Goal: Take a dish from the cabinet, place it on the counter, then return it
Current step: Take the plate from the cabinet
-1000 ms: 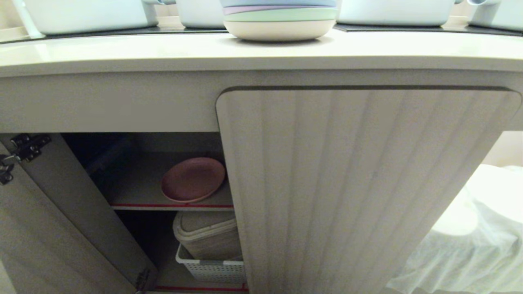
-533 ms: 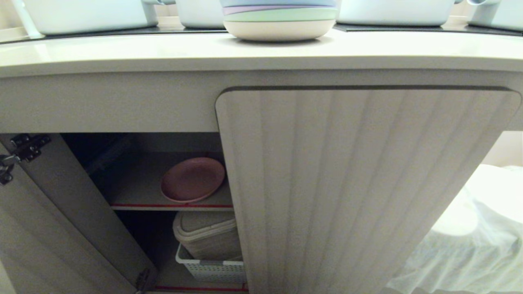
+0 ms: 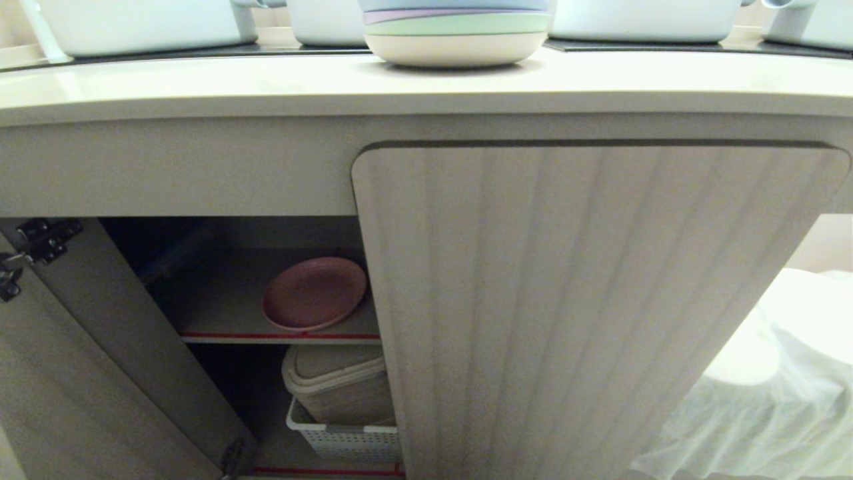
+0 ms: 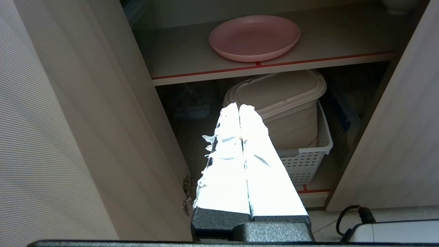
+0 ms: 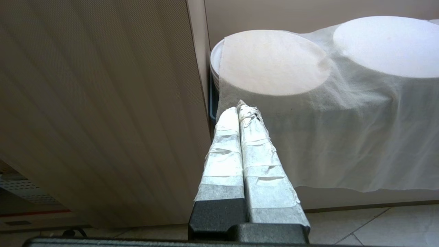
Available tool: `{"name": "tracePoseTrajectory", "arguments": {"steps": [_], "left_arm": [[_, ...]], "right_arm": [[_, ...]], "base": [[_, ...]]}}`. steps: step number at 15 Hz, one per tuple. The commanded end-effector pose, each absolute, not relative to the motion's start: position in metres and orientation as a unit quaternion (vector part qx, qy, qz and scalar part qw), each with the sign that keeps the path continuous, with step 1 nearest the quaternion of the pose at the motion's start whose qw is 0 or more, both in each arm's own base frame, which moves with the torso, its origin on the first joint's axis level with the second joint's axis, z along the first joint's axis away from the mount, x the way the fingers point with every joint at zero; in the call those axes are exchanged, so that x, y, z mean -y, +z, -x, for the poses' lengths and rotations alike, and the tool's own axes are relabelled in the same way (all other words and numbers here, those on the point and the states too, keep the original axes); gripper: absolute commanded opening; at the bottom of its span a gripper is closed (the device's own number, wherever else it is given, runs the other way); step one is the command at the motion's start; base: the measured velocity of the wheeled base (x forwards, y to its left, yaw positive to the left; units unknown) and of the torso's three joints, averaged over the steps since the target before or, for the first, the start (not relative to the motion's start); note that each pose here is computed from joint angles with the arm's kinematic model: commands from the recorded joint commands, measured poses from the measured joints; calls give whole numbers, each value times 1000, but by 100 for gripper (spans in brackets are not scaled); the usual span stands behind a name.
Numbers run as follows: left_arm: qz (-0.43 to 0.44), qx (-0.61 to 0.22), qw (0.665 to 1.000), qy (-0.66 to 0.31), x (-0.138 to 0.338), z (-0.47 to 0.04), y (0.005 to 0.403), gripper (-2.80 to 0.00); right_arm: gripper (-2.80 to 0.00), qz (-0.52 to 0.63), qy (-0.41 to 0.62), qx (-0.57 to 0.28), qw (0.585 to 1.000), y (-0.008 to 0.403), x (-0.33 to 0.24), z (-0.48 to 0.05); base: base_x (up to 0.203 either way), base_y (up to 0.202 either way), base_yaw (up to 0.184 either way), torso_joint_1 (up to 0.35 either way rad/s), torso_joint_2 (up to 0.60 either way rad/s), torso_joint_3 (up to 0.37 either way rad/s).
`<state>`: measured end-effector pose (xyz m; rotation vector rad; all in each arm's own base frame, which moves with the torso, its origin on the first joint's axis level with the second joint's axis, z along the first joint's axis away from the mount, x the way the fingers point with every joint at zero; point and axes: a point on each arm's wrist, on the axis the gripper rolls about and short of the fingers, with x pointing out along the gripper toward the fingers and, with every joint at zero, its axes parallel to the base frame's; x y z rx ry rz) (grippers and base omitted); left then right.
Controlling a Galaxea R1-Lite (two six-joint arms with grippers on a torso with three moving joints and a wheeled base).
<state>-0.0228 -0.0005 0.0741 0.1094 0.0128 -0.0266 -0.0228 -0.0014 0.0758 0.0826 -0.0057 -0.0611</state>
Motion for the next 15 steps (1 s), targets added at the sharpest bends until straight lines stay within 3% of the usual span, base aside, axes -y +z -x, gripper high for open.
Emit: {"name": "tracePoseTrajectory", "arguments": {"steps": [1,15], "left_arm": [[-55,-6,998,-13,1,23,74,-280],[-55,-6,998,-13,1,23,74,-280]], "right_arm": [[-280,-41,-31,3,999,76,1,23],[-280,-41,-31,3,999,76,1,23]], "base": [[0,0,0,0,0,0],[0,0,0,0,0,0]]}}
